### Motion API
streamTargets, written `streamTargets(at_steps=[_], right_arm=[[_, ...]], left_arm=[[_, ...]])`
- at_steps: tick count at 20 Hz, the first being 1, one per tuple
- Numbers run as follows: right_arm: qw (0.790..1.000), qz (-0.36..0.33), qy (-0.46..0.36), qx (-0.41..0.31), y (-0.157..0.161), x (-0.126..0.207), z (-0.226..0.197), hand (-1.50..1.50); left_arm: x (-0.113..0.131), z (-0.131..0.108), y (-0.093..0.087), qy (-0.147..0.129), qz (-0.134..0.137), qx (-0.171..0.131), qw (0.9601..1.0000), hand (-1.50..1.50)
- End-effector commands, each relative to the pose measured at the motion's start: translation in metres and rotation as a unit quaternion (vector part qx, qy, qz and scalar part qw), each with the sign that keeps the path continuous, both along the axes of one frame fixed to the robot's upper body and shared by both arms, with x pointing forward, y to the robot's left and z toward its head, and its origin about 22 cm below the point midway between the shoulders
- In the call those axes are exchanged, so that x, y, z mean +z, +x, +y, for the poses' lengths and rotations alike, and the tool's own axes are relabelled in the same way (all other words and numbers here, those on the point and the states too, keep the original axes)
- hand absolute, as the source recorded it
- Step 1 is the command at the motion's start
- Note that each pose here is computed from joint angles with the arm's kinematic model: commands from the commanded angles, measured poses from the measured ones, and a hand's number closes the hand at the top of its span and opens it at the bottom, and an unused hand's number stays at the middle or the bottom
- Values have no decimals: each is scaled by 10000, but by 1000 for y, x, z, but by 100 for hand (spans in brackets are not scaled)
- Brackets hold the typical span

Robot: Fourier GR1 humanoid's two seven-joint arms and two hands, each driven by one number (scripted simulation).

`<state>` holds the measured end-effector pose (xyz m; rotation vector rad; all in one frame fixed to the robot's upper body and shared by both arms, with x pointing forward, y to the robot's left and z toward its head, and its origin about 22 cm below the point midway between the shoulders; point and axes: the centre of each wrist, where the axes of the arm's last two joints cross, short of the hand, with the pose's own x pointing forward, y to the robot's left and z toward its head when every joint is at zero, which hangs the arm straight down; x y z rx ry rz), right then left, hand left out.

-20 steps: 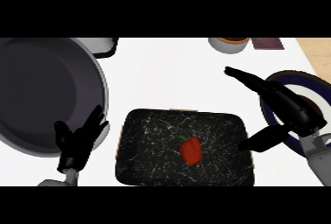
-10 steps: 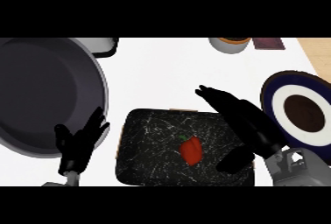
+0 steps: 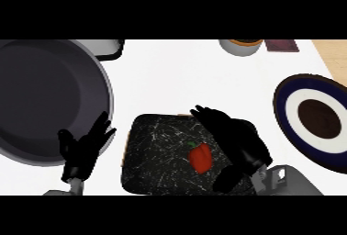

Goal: Pick the bell pepper from the tray and place it in the plate

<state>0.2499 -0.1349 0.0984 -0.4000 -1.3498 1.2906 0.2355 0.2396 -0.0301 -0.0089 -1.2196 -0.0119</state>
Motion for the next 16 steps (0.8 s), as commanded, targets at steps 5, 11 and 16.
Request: streamTargets(at_steps=[5, 11, 16], right_arm=[[9999, 138, -34, 50, 6, -23, 10, -150], [9978, -143, -631, -113, -2, -41, 13, -150], [9973, -170, -687, -219, 3, -53, 44, -150]], left_arm=[[-2, 9, 4, 74, 197, 27, 9998, 0], [-6, 4, 11, 5, 211, 78, 9997, 0], [-8, -17, -6, -11, 202, -24, 9998, 0]])
